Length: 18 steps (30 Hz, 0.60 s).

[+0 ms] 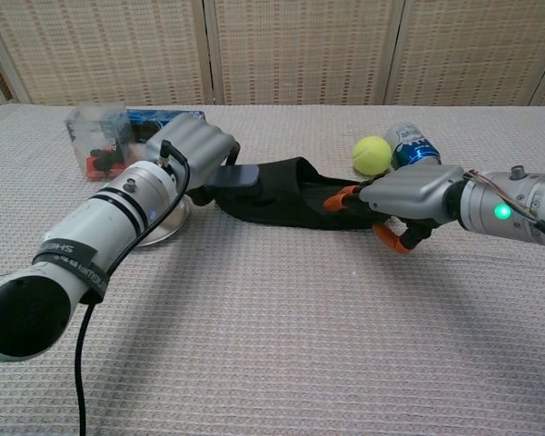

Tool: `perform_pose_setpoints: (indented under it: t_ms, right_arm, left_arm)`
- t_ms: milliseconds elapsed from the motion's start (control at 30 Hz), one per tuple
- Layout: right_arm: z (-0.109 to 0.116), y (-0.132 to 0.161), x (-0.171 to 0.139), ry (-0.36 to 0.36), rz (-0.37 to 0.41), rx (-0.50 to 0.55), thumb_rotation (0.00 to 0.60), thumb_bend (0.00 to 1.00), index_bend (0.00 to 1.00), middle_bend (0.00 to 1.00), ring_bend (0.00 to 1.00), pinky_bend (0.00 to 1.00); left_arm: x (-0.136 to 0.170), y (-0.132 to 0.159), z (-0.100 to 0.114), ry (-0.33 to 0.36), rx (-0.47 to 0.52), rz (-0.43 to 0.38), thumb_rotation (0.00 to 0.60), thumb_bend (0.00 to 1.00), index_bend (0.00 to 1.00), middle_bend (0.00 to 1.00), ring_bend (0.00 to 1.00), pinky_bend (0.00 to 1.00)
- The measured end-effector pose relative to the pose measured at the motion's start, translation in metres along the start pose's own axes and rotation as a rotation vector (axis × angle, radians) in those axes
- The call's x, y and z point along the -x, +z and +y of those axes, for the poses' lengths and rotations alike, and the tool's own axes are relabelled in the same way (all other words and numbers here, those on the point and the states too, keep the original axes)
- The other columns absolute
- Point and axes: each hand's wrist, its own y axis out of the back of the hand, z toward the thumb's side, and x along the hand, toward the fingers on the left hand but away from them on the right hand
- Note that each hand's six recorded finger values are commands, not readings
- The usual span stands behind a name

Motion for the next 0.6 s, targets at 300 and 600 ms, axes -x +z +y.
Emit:
perform_pose_setpoints:
  t_ms: [300,600]
  right_arm:
    - [0.051,-0.027,-0.037,-0.138,-0.022,0.080,0.600,0.25,0.00,0.00,0.00,0.00]
    - [0.060,-0.036,-0.057,-0.164,-0.019,0.116,0.600,0.25,0.00,0.00,0.00,0.00]
  left_arm:
    - [0.033,-0.032,-0.002,-0.043,-0.028,0.027,0.600,0.40,0.41,0.46,0.84,1.00]
    - [0.049,-0.061,-0.039,-0.141,-0.099,0.079,0.600,0.40,0.40,0.46,0.84,1.00]
